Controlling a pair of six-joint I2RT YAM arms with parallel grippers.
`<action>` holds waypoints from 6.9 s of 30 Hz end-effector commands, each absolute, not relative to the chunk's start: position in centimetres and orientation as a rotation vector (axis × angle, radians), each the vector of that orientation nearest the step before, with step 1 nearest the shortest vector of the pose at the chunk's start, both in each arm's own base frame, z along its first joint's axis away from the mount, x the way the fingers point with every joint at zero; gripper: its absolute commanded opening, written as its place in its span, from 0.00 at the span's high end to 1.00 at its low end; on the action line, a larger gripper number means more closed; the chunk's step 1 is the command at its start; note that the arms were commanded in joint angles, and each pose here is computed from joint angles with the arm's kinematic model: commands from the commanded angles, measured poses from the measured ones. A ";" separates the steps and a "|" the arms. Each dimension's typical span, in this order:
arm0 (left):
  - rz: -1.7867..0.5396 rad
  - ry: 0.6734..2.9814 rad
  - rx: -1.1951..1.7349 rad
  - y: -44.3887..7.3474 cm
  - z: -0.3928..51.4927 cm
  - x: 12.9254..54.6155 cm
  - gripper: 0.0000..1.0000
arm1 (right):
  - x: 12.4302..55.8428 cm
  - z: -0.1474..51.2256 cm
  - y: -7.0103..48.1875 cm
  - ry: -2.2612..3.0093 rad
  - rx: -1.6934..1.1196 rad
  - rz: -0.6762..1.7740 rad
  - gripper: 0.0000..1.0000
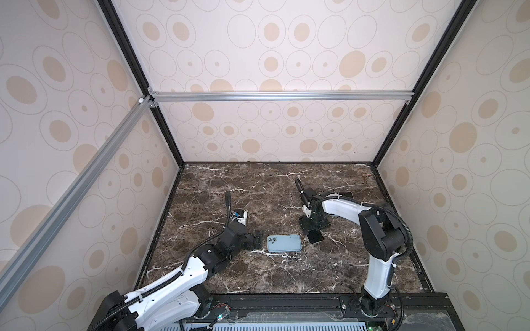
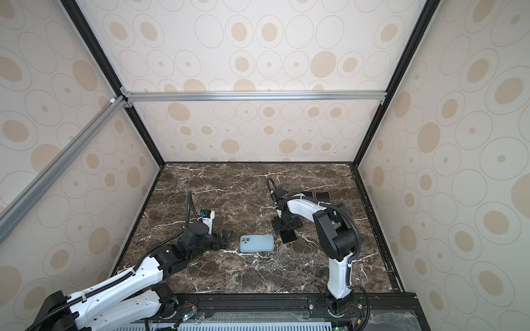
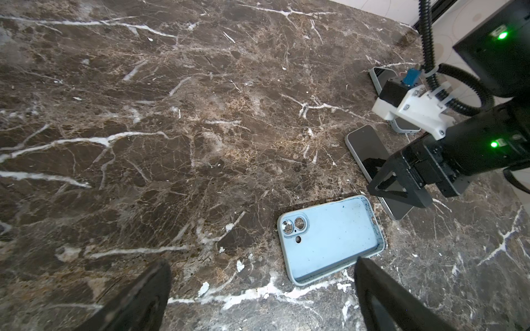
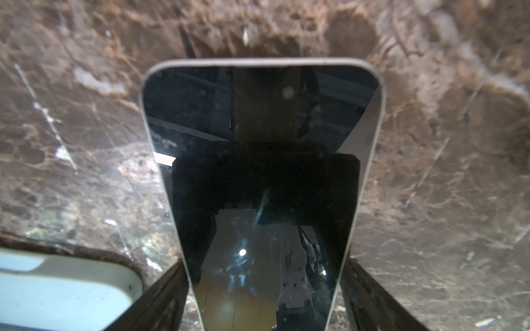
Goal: Put the phone into the phone case
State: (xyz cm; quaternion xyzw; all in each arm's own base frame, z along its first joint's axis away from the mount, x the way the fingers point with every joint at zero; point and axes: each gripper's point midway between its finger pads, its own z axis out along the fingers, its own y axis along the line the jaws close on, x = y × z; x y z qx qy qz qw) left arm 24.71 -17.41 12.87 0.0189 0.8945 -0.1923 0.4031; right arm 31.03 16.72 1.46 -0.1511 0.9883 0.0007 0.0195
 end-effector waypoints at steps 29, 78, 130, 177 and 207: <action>-0.861 2.152 0.217 -23.1 16.8 25.0 0.00 | 30.6 5.6 17.6 2.843 -0.515 0.242 0.69; -1.597 2.009 0.418 -30.7 24.2 26.3 0.43 | 23.2 19.9 24.1 2.279 -0.928 0.503 0.80; -1.654 1.997 0.384 -30.6 23.5 25.9 0.98 | 21.5 19.5 24.3 2.339 -0.986 0.479 0.02; -1.432 1.380 -0.004 -20.2 34.3 26.9 1.00 | 25.5 27.0 29.7 1.966 -0.241 1.527 0.38; -1.513 1.277 -0.162 -17.9 33.8 26.3 1.00 | 26.6 31.2 30.8 1.707 -0.268 1.665 0.68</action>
